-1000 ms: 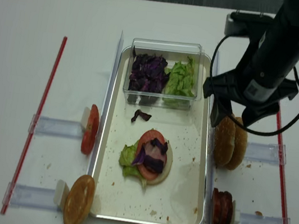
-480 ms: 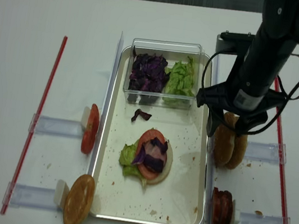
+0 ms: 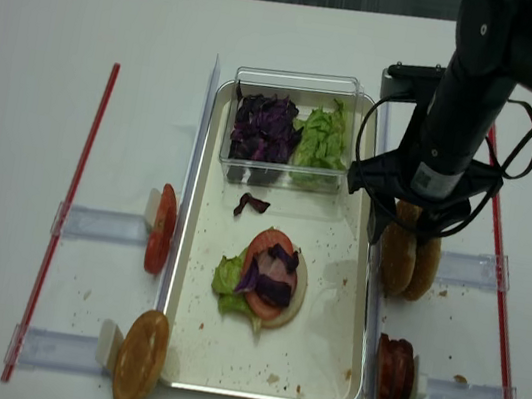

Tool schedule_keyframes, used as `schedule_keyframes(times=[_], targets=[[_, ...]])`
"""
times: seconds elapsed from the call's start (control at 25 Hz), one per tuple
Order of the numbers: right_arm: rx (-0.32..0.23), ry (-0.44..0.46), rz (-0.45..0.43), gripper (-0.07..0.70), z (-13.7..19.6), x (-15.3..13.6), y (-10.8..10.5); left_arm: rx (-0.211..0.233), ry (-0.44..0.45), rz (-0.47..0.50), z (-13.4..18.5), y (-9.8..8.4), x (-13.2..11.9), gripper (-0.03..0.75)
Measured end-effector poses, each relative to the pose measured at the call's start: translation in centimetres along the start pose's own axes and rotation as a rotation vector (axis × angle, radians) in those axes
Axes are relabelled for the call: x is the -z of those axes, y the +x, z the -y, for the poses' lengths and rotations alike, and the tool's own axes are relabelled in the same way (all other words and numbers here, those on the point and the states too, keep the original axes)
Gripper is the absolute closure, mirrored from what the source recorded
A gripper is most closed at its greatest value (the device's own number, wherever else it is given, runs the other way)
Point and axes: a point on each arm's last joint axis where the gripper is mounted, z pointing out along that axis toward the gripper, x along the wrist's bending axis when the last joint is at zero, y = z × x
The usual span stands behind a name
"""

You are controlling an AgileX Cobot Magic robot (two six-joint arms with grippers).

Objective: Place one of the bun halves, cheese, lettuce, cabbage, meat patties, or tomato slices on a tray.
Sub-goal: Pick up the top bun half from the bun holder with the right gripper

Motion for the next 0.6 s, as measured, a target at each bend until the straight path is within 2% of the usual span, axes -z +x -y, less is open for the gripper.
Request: schedule_keyframes(times=[0.2,0.6], targets=[[0.001,-0.015,0.002,0.207,-0.13,0.0,-0.01,0.0,0.0,0.0,0.0,0.0,0.0,0.213],[0.011,-0.021,0.022,0.23,-0.19,0.0,-0.2,0.0,0.0,0.0,0.0,0.0,0.0,0.221]])
